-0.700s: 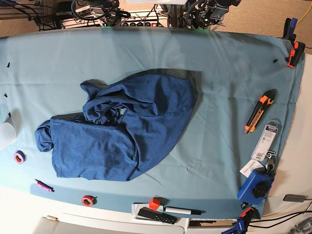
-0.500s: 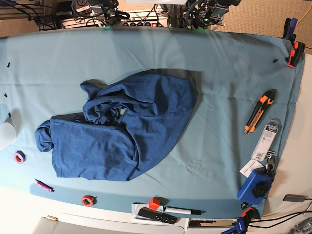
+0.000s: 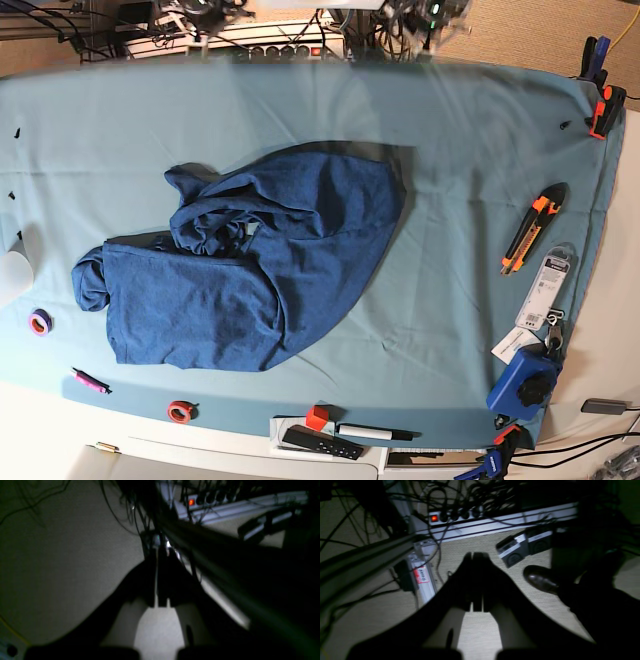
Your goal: Layout the t-shirt on the table in an organized manner, then fold the t-shirt properly
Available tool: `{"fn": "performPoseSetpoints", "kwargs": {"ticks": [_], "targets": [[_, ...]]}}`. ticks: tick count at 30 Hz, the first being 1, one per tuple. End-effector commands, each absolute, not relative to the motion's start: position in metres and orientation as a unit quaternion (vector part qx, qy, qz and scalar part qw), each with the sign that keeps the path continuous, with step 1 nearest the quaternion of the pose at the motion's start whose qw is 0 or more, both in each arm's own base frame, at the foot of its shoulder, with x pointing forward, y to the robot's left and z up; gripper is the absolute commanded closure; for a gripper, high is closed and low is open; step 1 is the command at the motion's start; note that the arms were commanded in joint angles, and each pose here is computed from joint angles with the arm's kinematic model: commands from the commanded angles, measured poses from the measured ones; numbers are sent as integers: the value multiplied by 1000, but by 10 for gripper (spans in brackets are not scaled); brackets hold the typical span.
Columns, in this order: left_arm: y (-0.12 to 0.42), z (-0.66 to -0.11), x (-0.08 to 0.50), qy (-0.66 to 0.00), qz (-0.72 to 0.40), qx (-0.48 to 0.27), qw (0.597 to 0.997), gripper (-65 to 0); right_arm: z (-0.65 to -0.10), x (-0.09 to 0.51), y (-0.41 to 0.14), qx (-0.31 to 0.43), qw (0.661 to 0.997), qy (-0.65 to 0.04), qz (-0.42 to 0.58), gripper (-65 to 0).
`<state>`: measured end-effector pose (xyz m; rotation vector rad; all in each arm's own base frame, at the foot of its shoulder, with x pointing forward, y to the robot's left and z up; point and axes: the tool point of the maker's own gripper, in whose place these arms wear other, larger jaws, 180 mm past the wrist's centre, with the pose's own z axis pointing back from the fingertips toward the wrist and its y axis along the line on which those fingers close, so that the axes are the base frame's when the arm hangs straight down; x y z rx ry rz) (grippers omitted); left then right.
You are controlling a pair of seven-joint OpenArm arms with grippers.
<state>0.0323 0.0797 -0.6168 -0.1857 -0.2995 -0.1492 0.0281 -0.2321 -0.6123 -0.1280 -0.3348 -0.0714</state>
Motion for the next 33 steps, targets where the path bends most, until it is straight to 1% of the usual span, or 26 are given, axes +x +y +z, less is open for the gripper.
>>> {"fn": "performPoseSetpoints", "kwargs": {"ticks": [1, 6, 12, 15, 19, 22, 25, 27, 30, 33], "targets": [[87, -611, 35, -164, -77, -88, 979, 0, -605, 29, -243, -73, 981, -177, -29, 0], [116, -593, 15, -174, -90, -60, 979, 0, -586, 19, -272, -95, 978, -184, 1, 0], [141, -568, -2, -183, -118, -51, 975, 0, -563, 3, -294, -112, 974, -195, 37, 0], [150, -550, 6, -205, -136, -48, 968, 0, -548, 1, -295, -112, 969, -213, 54, 0], [166, -518, 28, -241, -154, -12, 958, 0, -522, 9, -286, -104, 961, -244, 78, 0], [164, -487, 44, -278, -201, 0, 939, 0, -496, 20, -274, -94, 951, -276, 100, 0], [153, -456, 51, -307, -227, -13, 924, 0, -468, 34, -259, -82, 940, -311, 115, 0], [143, -437, 53, -313, -238, -31, 919, 0, -448, 44, -247, -73, 931, -336, 124, 0], [123, -409, 52, -317, -265, -72, 908, 0, -419, 60, -233, -63, 917, -372, 133, 0], [99, -381, 51, -331, -296, -123, 887, 0, -392, 75, -226, -63, 901, -405, 139, 0]]}}
